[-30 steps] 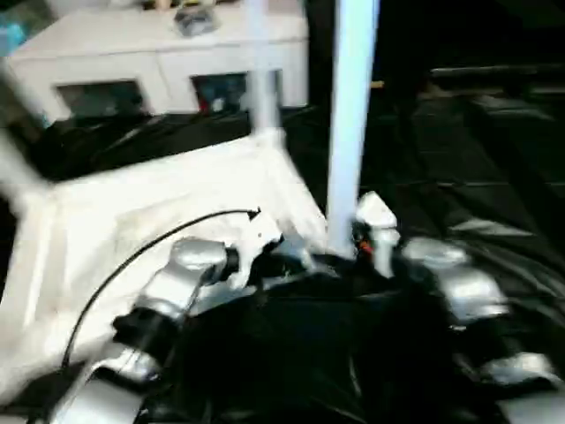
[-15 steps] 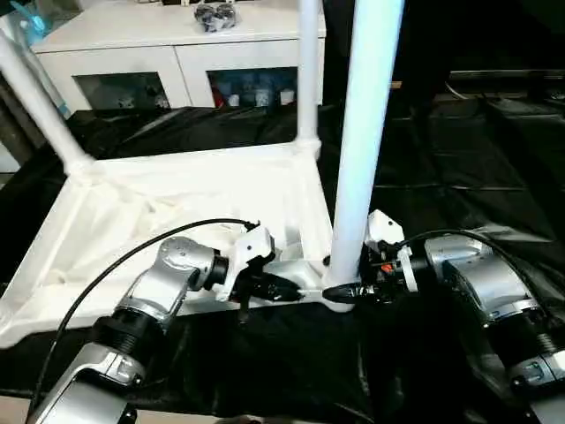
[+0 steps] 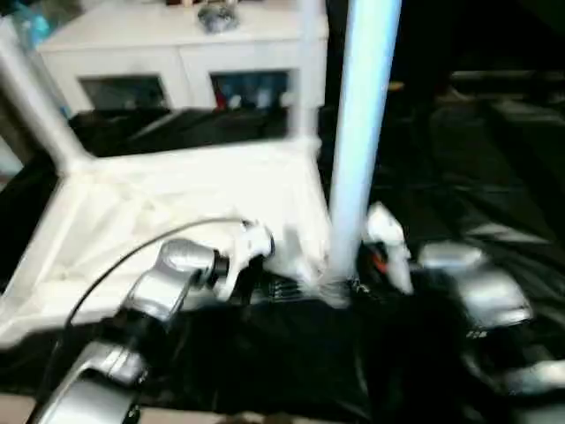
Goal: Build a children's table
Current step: Rotate leg to tighten
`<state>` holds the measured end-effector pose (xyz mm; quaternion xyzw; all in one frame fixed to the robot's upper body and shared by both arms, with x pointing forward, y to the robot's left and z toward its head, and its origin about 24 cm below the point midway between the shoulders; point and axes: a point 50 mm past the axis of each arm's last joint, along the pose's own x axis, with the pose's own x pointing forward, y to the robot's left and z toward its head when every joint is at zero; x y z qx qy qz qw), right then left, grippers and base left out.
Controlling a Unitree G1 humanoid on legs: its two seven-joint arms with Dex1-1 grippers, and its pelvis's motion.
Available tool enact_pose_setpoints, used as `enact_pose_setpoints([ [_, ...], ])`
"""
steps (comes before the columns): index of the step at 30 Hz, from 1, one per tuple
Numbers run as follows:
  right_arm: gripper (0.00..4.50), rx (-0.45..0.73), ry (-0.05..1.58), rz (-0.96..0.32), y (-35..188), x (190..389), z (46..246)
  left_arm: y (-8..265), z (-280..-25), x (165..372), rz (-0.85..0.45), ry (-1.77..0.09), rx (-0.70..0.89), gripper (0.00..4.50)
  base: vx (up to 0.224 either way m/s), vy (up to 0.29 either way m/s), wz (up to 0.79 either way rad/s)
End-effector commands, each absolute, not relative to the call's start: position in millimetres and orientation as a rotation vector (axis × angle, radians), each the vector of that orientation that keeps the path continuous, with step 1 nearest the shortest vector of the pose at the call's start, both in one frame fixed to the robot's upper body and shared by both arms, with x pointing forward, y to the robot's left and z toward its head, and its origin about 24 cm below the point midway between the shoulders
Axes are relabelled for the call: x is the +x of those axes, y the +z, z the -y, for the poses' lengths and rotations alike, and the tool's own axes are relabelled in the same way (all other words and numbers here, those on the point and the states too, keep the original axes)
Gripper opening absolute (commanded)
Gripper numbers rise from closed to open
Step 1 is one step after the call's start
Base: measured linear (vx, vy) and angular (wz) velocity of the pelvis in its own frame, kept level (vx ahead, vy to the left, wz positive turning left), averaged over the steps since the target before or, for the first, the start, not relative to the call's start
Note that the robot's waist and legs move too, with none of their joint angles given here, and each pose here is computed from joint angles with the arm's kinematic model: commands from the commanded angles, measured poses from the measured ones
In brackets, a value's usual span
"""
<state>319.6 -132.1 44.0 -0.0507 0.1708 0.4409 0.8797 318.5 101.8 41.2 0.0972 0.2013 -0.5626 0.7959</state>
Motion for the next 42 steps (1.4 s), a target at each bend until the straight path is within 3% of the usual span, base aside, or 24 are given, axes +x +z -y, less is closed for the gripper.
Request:
enact_pose_setpoints([
  [1,2.70,-0.067,0.828,-0.478,15,313.8,109.0,52,-79,329,-0.384,-1.135,0.178,0.00,0.000,0.000,0.00],
  [5,2.70,-0.068,0.753,-0.485,11,316.7,92.2,53,-65,332,-0.372,-1.092,0.169,0.00,0.000,0.000,0.00],
  [9,2.70,-0.100,0.779,-0.404,16,318.9,73.1,56,-57,333,-0.348,-1.092,0.169,0.00,0.000,0.000,0.00],
  [10,3.05,-0.064,0.800,-0.384,19,319.2,70.4,56,-56,332,-0.345,-1.101,0.172,0.00,0.000,0.000,0.00],
  [13,3.40,0.000,0.848,-0.377,27,320.3,75.0,57,-58,326,-0.326,-1.165,0.174,0.00,0.000,0.000,0.00],
  [17,3.74,-0.037,0.924,-0.361,34,320.6,89.2,58,-62,319,-0.306,-1.254,0.169,0.00,0.000,0.000,0.00],
  [25,3.74,-0.127,1.293,-0.389,50,299.7,127.8,57,-82,308,-0.330,-1.420,0.203,0.00,0.000,0.000,0.00],
  [30,3.74,-0.145,1.377,-0.427,54,294.2,138.9,59,-91,304,-0.353,-1.483,0.204,0.00,0.000,0.000,0.00],
  [36,3.00,-0.200,1.457,-0.485,56,287.6,147.1,59,-102,300,-0.395,-1.561,0.222,0.00,0.000,0.000,0.00],
  [42,2.77,-0.190,1.481,-0.499,53,280.9,143.7,59,-105,299,-0.404,-1.572,0.220,0.00,0.000,0.000,0.00],
])
